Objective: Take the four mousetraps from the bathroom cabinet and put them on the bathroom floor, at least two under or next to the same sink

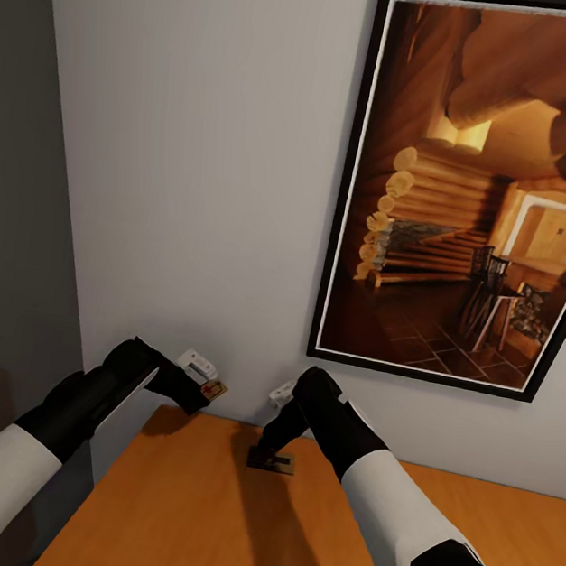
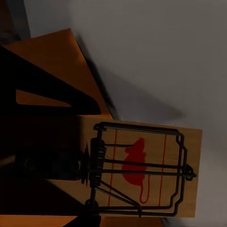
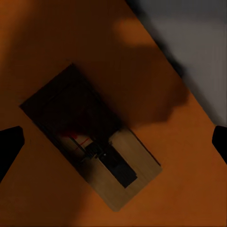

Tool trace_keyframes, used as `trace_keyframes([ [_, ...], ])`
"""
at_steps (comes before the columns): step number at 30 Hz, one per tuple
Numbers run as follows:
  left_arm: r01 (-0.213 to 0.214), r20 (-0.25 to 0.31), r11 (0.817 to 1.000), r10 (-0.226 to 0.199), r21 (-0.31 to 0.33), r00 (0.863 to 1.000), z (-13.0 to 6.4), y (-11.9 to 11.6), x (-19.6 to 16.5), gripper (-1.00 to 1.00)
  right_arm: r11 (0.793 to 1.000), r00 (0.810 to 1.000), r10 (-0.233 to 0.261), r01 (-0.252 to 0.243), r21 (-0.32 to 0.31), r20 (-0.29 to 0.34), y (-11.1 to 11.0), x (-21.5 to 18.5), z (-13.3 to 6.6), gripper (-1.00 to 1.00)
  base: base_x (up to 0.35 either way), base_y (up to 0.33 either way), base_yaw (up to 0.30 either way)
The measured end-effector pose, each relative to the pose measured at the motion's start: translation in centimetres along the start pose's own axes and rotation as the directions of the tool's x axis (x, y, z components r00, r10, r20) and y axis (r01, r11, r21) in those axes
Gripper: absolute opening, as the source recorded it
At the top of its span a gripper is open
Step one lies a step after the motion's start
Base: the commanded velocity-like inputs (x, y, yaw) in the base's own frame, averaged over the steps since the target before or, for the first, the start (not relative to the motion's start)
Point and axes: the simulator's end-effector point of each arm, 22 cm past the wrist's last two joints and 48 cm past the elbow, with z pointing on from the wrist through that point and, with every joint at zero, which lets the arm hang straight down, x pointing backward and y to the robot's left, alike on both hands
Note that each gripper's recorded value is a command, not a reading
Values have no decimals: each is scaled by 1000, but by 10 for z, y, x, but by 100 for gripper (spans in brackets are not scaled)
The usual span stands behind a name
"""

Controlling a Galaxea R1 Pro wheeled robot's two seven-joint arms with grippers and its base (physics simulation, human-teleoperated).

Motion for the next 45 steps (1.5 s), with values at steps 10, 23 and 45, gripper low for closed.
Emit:
trace_keyframes([
  [10,0,-1,1000,0,1,1000,0,0,0,-100,1000,1000,-14,14,-6,10,2,-2,0,100,0,0,0],
  [23,0,-1,1000,0,1,1000,0,0,1,-100,1000,1000,-12,12,-12,2,2,1,3,100,0,0,0],
  [45,1,-1,1000,-1,1,1000,0,0,1,-100,998,999,-40,39,-45,-28,5,20,24,100,0,0,0],
])
